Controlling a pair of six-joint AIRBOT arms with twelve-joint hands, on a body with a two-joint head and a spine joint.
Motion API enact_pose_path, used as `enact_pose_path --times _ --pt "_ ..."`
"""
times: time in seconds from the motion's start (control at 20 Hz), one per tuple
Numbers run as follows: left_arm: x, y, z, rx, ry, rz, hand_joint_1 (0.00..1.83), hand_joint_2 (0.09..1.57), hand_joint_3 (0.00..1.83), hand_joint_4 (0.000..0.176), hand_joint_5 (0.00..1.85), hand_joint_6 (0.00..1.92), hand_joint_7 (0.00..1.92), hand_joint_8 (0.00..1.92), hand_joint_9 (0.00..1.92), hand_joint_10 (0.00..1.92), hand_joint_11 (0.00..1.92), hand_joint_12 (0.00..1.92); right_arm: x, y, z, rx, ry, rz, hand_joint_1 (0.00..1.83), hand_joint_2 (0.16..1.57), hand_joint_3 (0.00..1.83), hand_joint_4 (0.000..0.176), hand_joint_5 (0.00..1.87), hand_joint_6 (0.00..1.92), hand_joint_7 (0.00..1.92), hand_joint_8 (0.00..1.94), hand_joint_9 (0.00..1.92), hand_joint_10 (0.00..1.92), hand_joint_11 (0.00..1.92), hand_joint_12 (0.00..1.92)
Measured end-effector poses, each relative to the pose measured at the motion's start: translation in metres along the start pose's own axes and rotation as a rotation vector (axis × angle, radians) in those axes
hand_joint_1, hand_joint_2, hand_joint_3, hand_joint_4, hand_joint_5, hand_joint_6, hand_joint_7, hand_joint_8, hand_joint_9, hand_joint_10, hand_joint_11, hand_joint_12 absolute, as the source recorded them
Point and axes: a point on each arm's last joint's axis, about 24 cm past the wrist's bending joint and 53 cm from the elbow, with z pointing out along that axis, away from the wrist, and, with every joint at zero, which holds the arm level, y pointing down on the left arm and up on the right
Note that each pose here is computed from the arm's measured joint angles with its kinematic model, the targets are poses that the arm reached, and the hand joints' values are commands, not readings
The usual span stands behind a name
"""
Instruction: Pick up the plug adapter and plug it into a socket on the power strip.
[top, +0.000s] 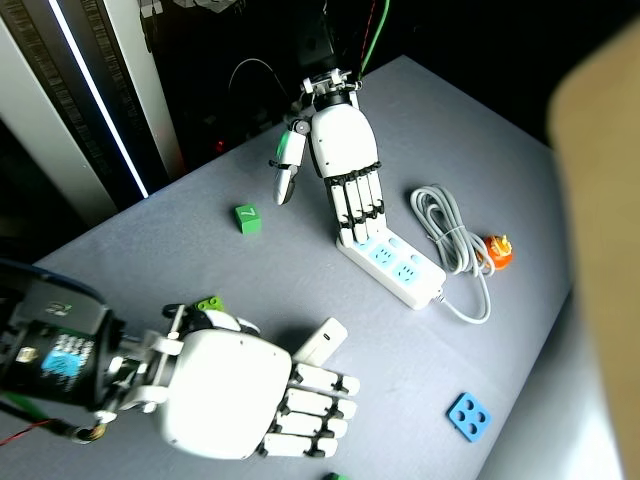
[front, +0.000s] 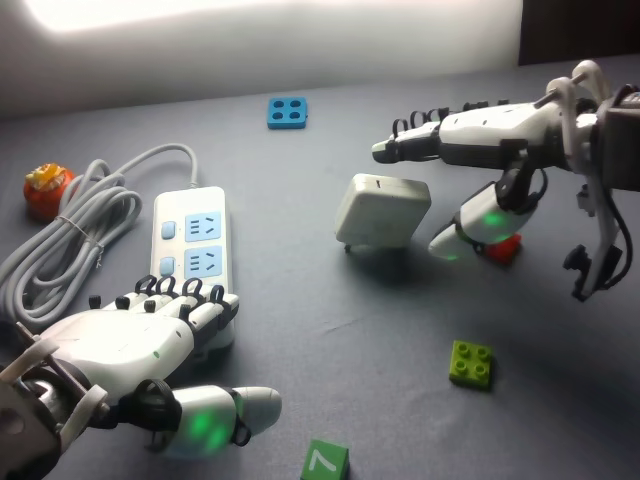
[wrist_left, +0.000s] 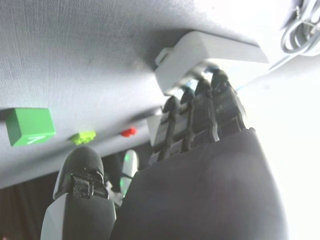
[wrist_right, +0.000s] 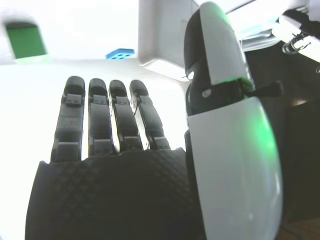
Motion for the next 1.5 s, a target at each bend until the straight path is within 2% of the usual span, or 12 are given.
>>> enact_pose_path --times 0.15,0.3,0.45,0.7,0.75,0.85,0.95,1.2,1.4,1.5 --pt "0.005 -0.001 0.000 0.003 0.020 0.013 0.00 1.19 0.01 0.000 0.00 0.00 0.01 0.00 0.00 0.00 0.00 0.00 -0.002 0.002 0.009 -0.002 -0.008 0.004 1.13 1.05 0.00 0.000 0.28 0.02 0.22 0.01 0.18 0.02 0.00 0.61" --pt "0.008 -0.001 0.000 0.005 0.029 0.028 0.00 1.19 0.01 0.000 0.01 0.00 0.04 0.01 0.02 0.01 0.00 0.00 0.007 0.008 0.014 -0.012 0.010 0.007 1.11 1.06 0.00 0.000 0.31 0.01 0.27 0.01 0.22 0.02 0.00 0.69" --pt "0.010 -0.002 0.000 0.007 0.034 0.038 0.00 1.20 0.01 0.000 0.00 0.00 0.01 0.00 0.00 0.00 0.00 0.00 0.013 0.013 0.023 -0.018 0.019 0.017 1.12 1.06 0.00 0.000 0.34 0.01 0.29 0.01 0.24 0.02 0.00 0.70" --pt "0.011 -0.004 0.000 0.011 0.036 0.039 0.00 1.20 0.01 0.000 0.00 0.00 0.03 0.01 0.00 0.00 0.00 0.00 0.005 0.015 0.033 -0.021 -0.004 0.027 1.16 1.06 0.00 0.000 0.36 0.01 0.31 0.01 0.26 0.01 0.00 0.68" --pt "0.012 -0.004 0.000 0.011 0.037 0.040 0.00 1.20 0.01 0.000 0.00 0.00 0.02 0.00 0.00 0.00 0.00 0.00 0.007 0.016 0.034 -0.023 -0.001 0.027 1.16 1.05 0.00 0.000 0.40 0.02 0.36 0.02 0.31 0.03 0.00 0.83" --pt "0.012 -0.004 0.000 0.011 0.037 0.040 0.00 1.20 0.01 0.000 0.00 0.00 0.02 0.00 0.00 0.00 0.00 0.00 0.011 0.020 0.037 -0.029 0.005 0.027 1.15 1.05 0.00 0.000 0.45 0.03 0.41 0.02 0.36 0.04 0.00 0.98" --pt "0.012 -0.004 0.000 0.012 0.039 0.042 0.00 1.20 0.01 0.000 0.01 0.00 0.04 0.01 0.01 0.01 0.00 0.00 0.013 0.021 0.041 -0.033 0.002 0.028 1.13 1.05 0.00 0.000 0.49 0.02 0.46 0.02 0.40 0.04 0.00 1.05" --pt "0.012 -0.004 0.000 0.012 0.039 0.044 0.00 1.20 0.00 0.000 0.00 0.00 0.03 0.01 0.01 0.00 0.00 0.00 0.005 0.017 0.043 -0.030 -0.022 0.028 1.12 1.04 0.00 0.000 0.52 0.02 0.47 0.01 0.41 0.03 0.00 1.07" --pt "0.012 -0.004 0.000 0.012 0.041 0.041 0.00 1.20 0.00 0.000 0.00 0.00 0.03 0.00 0.01 0.00 0.00 0.00 0.015 0.011 0.050 -0.018 -0.010 0.026 1.13 1.04 0.00 0.000 0.52 0.01 0.48 0.01 0.43 0.03 0.00 1.09" --pt "0.012 -0.004 0.000 0.012 0.041 0.039 0.00 1.20 0.00 0.000 0.00 0.00 0.02 0.00 0.01 0.00 0.00 0.00 0.012 0.008 0.051 -0.012 -0.013 0.026 1.12 1.04 0.00 0.000 0.51 0.01 0.49 0.01 0.43 0.03 0.00 1.10"
